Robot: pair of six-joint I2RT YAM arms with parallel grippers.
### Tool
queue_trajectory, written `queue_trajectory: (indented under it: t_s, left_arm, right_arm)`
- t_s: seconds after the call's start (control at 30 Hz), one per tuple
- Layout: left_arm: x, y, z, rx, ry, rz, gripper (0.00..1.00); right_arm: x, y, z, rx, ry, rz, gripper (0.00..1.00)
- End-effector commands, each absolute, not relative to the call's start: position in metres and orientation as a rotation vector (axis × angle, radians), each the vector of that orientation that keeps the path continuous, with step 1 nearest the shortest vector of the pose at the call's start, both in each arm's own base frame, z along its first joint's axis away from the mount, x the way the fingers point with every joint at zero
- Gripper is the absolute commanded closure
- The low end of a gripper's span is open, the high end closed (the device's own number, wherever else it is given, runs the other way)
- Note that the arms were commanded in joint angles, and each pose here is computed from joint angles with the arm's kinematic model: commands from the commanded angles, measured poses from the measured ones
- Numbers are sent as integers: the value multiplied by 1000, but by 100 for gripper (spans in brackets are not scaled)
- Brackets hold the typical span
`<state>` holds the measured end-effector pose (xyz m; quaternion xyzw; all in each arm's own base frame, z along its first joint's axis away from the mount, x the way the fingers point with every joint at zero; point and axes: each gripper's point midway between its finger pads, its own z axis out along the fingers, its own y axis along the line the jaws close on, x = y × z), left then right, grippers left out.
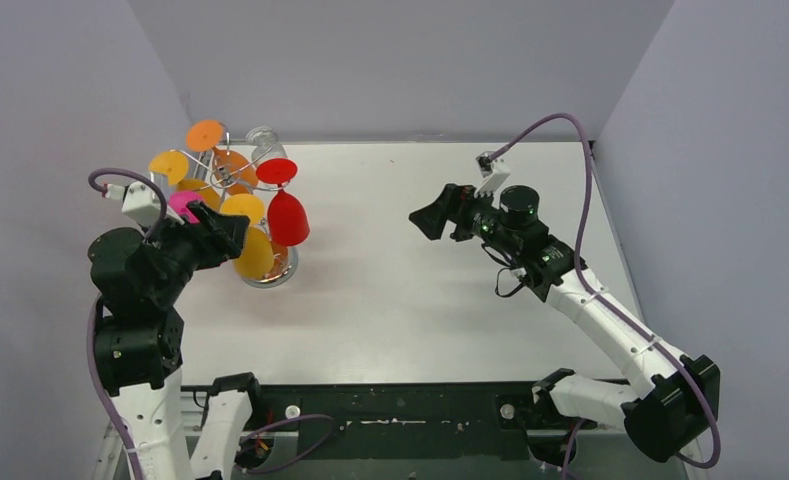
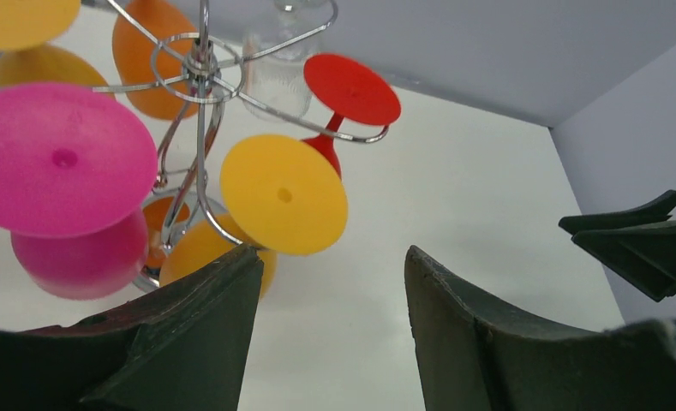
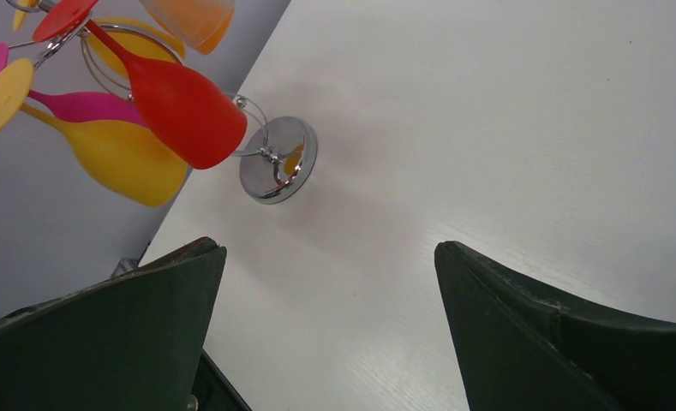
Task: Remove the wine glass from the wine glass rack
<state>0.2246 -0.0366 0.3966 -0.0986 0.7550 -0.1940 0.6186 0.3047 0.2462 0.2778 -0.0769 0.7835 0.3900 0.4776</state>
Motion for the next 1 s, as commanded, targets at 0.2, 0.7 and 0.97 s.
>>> queue_trajectory:
  t_s: [0.2, 0.7, 0.97]
  left_arm:
    - [207, -30, 357, -345, 1818, -418, 41]
    - [205, -39, 339, -372, 1791, -480, 35]
    - [229, -48, 364, -452, 1714, -627, 36]
  right_arm:
    - [295, 278, 297, -225, 1842, 998, 0]
    - [289, 325, 245, -314, 1838, 1052, 0]
    - [294, 320, 244, -293, 1857, 1007, 0]
